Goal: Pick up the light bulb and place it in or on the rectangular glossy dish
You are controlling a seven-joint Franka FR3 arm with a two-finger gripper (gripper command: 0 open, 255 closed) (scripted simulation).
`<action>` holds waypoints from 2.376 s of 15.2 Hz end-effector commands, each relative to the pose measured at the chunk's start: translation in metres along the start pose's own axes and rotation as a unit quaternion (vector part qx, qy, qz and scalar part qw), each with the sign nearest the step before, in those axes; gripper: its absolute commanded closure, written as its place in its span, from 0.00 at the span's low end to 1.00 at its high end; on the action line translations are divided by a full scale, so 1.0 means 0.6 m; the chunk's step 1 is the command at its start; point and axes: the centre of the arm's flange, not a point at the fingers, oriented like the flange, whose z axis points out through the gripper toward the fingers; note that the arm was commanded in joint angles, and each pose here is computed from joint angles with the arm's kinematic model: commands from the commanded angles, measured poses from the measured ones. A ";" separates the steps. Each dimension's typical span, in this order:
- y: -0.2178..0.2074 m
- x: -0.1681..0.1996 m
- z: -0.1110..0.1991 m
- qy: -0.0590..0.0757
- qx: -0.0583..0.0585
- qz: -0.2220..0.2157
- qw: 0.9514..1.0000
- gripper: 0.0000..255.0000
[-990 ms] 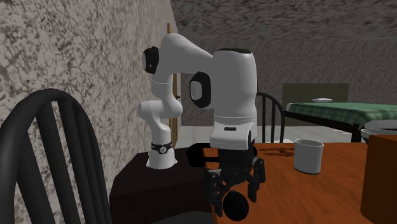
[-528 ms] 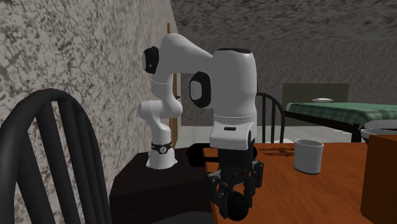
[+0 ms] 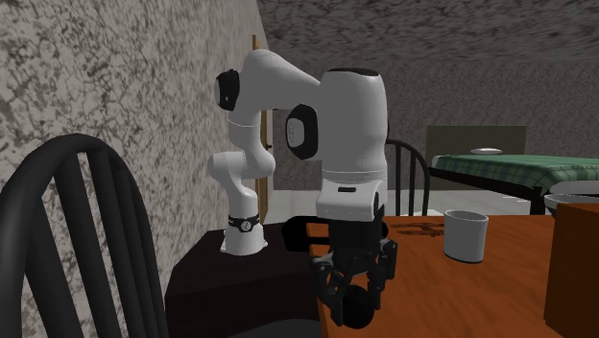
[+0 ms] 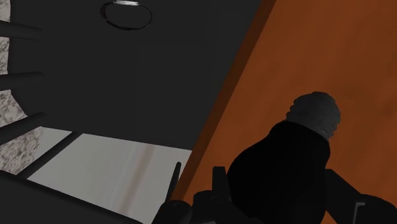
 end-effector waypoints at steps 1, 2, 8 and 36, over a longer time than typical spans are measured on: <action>-0.002 0.001 -0.016 0.000 0.000 0.000 1.000 1.00; -0.002 0.000 -0.025 0.000 0.000 0.000 1.000 1.00; -0.005 0.000 -0.078 0.000 0.000 0.000 1.000 1.00; -0.183 -0.332 -0.164 0.000 0.000 0.000 1.000 1.00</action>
